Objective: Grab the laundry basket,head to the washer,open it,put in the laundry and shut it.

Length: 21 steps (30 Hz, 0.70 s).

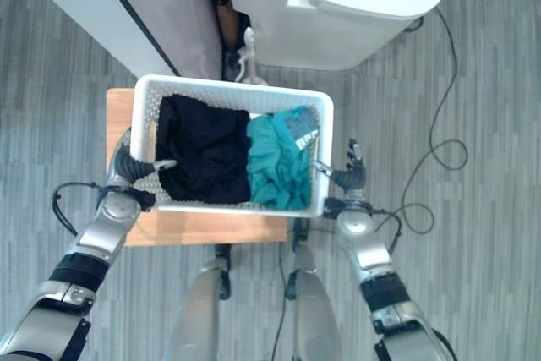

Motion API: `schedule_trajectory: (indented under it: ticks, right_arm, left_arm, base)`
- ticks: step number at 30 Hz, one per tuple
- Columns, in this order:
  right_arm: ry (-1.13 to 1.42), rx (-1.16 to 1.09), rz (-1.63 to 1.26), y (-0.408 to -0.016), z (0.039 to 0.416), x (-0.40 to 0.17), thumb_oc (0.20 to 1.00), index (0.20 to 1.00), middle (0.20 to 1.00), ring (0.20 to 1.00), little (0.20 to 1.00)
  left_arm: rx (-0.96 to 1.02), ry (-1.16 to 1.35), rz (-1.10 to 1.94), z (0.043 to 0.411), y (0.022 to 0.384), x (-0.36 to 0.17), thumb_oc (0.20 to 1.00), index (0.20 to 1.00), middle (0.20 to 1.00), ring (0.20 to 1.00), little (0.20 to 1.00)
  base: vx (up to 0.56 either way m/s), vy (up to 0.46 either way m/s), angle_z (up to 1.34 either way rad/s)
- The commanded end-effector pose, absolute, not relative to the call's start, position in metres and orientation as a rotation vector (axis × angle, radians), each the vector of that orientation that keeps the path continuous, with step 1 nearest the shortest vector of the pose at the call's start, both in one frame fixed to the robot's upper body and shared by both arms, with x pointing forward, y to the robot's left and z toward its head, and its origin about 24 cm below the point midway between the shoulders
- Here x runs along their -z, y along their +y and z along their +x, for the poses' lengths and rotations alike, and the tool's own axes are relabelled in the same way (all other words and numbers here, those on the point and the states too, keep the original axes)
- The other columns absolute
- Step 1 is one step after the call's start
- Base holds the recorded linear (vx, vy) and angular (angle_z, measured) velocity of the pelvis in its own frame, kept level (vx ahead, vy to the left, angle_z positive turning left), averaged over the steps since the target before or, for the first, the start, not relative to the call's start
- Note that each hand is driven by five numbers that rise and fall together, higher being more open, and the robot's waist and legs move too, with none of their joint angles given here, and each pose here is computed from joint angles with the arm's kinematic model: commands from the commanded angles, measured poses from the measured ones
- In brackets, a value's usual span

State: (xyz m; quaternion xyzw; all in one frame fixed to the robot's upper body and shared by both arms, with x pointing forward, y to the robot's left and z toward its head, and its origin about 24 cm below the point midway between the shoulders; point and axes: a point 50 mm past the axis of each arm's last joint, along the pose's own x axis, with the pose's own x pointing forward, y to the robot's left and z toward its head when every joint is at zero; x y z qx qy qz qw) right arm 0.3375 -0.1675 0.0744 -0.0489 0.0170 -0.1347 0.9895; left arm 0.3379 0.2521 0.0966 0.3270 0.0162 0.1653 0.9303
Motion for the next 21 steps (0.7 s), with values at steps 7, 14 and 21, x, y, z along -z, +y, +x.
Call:
schedule_trajectory:
  ticks: [7,14,21]
  right_arm:
    - [-0.061,0.336,-0.084,-0.177,0.360,-0.116,1.000,1.000,1.000,1.000,1.000]
    - [-0.099,0.336,-0.216,-0.168,0.380,-0.145,1.000,1.000,1.000,1.000,1.000]
    - [-0.055,0.229,-0.280,-0.146,0.384,-0.137,1.000,1.000,1.000,1.000,1.000]
  left_arm:
    - [-0.248,0.042,0.675,0.338,0.234,-0.087,1.000,1.000,1.000,1.000,1.000]
    - [-0.237,0.021,0.659,0.345,0.227,-0.093,1.000,1.000,1.000,1.000,1.000]
    - [-0.223,0.016,0.641,0.350,0.220,-0.095,1.000,1.000,1.000,1.000,1.000]
  base:
    - [0.00,-0.001,0.03]
    - [0.00,-0.001,0.01]
    - [0.00,0.000,0.00]
